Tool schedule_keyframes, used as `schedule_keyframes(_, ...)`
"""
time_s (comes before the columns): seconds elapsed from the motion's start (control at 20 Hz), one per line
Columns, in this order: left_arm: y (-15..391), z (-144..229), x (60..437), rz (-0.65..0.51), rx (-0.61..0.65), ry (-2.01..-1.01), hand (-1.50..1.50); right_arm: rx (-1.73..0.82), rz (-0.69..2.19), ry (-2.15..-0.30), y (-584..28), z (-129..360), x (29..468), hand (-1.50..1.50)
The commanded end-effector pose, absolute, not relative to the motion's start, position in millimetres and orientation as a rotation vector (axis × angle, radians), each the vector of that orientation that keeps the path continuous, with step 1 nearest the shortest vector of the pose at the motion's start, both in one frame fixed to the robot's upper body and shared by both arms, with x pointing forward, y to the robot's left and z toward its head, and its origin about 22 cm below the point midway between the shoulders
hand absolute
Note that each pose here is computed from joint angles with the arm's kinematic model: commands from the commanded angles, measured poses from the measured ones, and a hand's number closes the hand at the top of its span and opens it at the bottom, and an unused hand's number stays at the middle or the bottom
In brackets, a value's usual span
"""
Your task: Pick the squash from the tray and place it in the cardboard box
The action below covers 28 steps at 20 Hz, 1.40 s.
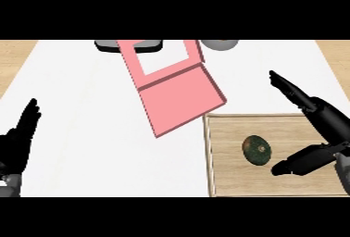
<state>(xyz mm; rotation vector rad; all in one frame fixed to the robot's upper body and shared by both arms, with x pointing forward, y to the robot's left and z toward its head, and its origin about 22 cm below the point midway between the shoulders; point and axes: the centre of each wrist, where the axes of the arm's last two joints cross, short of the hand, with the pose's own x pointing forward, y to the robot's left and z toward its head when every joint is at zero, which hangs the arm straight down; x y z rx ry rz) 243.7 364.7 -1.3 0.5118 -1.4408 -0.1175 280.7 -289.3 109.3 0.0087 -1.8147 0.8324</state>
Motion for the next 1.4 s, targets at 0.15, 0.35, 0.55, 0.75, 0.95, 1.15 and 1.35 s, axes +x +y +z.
schedule_keyframes(0.15,360,9,259,-0.198,0.635,-1.395,0.00,0.349,0.723,-1.843,-345,14,251,-1.50)
schedule_keyframes(0.35,357,23,276,-0.226,0.639,-1.387,0.00,0.410,0.807,-1.934,-375,9,271,-1.50)
schedule_keyframes(0.55,356,31,276,-0.236,0.638,-1.402,0.00,0.128,1.086,-1.936,-385,27,292,-1.50)
schedule_keyframes(0.75,354,12,270,-0.237,0.645,-1.377,0.00,0.024,1.410,-1.763,-401,59,297,-1.50)
schedule_keyframes(0.95,355,9,270,-0.206,0.650,-1.375,0.00,0.007,1.566,-1.673,-367,56,318,-1.50)
schedule_keyframes(1.15,347,16,277,-0.224,0.638,-1.384,0.00,-0.092,1.748,-1.477,-355,72,335,-1.50)
schedule_keyframes(1.35,359,20,273,-0.214,0.638,-1.375,0.00,-0.050,1.819,-1.400,-306,74,345,-1.50)
